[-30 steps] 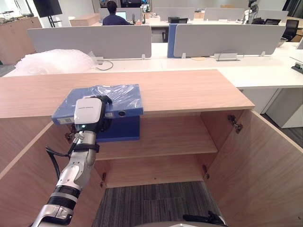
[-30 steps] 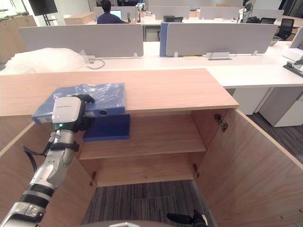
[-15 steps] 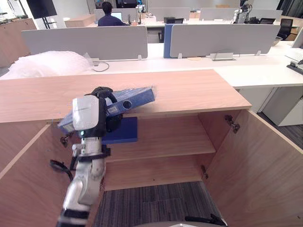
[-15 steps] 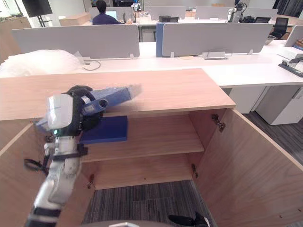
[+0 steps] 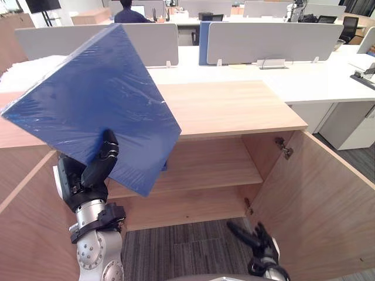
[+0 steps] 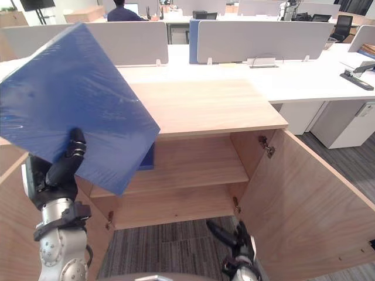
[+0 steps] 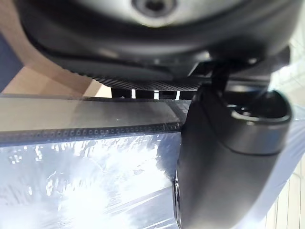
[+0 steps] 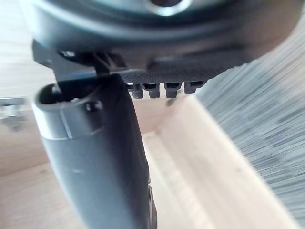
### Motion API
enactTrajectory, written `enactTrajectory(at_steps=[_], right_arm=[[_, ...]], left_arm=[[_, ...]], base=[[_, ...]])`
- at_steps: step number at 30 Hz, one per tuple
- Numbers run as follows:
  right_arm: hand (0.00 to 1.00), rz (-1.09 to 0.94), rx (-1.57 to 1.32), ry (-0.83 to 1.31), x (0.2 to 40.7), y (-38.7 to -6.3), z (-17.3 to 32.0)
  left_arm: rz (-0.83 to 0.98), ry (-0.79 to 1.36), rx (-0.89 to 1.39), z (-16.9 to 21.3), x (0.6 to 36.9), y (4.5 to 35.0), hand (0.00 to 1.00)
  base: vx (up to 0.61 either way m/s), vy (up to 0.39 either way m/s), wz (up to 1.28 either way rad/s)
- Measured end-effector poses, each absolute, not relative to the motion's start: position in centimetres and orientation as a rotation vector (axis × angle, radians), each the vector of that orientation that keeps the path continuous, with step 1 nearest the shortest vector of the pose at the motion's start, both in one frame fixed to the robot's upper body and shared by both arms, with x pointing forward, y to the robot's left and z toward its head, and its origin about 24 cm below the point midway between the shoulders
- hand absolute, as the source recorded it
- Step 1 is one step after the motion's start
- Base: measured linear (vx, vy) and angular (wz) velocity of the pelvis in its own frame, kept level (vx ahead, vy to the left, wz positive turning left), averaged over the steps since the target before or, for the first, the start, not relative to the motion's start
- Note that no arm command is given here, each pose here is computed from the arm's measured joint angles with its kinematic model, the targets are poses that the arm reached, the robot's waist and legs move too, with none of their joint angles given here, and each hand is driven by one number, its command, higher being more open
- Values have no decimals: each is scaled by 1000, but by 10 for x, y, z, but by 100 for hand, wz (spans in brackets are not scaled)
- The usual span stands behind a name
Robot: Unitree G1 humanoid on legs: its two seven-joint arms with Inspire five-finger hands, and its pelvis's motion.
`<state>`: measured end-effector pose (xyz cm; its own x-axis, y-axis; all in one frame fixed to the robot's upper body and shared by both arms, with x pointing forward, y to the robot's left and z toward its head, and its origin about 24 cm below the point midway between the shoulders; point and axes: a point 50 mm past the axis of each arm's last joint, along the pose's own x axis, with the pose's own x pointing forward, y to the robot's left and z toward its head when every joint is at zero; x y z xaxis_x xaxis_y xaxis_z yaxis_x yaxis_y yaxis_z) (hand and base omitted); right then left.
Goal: Walk over to the cabinet, pick up the folder, carry it to the office cabinet, place the folder inside the office cabinet, then close the office cabinet door
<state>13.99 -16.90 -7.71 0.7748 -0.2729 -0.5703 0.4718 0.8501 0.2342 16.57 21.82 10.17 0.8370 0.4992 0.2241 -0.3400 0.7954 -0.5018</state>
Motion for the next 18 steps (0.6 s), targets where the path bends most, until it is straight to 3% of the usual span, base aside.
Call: enactTrajectory(at_steps=[5,10,18], right_arm=[[100,-384,408,58,181,-190,15],[100,-406,289,-259,208,-219,78],[100,-146,254,-431,234,-209,122]], left_arm=[[370,-451,-547,118,163,215,0],[308,-537,-517,131,167,218,0],[167,-570,-476,136,182,212,0]], base=[[0,0,0],[0,0,0],[-8,1,0]])
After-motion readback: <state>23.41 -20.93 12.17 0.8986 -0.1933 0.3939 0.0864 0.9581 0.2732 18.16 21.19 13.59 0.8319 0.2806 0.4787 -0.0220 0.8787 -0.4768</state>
